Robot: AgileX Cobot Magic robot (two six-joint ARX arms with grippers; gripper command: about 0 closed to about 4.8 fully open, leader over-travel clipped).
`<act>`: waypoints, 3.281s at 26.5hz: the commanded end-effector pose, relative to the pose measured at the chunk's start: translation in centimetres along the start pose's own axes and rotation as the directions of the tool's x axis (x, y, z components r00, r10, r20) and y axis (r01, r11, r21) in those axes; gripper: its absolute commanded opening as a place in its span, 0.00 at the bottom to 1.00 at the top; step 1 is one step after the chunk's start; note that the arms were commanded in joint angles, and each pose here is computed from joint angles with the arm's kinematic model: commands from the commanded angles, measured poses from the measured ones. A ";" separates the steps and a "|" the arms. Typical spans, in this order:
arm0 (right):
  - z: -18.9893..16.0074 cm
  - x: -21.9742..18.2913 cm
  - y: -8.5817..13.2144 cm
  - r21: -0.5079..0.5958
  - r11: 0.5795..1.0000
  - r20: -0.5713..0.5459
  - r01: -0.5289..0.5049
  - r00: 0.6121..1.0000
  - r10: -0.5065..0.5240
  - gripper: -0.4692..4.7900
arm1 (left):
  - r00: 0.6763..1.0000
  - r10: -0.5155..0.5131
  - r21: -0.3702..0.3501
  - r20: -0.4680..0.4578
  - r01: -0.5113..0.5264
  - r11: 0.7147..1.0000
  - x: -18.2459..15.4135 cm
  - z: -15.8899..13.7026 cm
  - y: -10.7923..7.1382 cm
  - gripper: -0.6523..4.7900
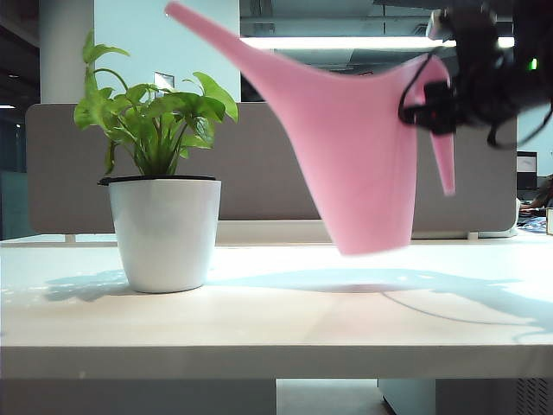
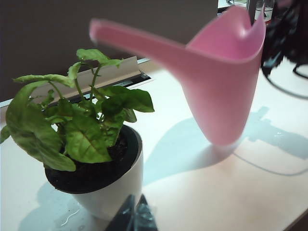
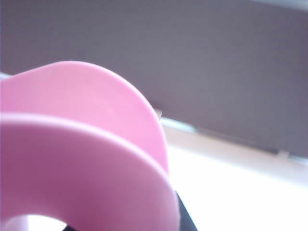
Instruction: Pick up the watering can from the table, water the potted plant, and put the can back.
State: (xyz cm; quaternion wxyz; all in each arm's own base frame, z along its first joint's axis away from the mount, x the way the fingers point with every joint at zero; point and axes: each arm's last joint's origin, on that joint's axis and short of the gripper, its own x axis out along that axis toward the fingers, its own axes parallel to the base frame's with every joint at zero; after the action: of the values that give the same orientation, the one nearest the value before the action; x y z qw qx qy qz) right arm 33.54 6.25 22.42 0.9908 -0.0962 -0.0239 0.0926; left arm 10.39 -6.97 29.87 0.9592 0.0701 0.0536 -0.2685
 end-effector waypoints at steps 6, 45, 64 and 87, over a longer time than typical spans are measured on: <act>-2.6 0.7 0.4 0.100 0.995 0.112 0.017 0.993 -0.028 0.09 | 1.000 0.001 -0.002 0.017 -0.001 1.000 -0.1 0.2 0.0 0.13; -4.7 1.1 0.7 0.196 0.980 0.085 0.029 0.995 -0.046 0.32 | 1.000 0.001 -0.002 0.017 -0.001 1.000 -0.1 0.2 0.0 0.13; -6.6 1.1 1.2 0.165 0.986 0.040 0.008 0.999 -0.015 0.73 | 1.000 0.001 -0.002 0.017 -0.001 1.000 -0.1 0.2 0.0 0.13; -8.5 -9.2 1.6 0.150 0.988 -0.028 0.030 0.999 -0.026 0.19 | 1.000 0.001 -0.002 0.017 -0.001 1.000 -0.1 0.2 0.0 0.13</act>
State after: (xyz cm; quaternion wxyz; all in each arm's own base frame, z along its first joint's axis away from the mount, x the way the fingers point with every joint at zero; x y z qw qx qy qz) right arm 25.31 4.52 13.25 0.9967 -0.0226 0.0081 0.0781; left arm 10.39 -6.96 29.87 0.9593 0.0701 0.0535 -0.2682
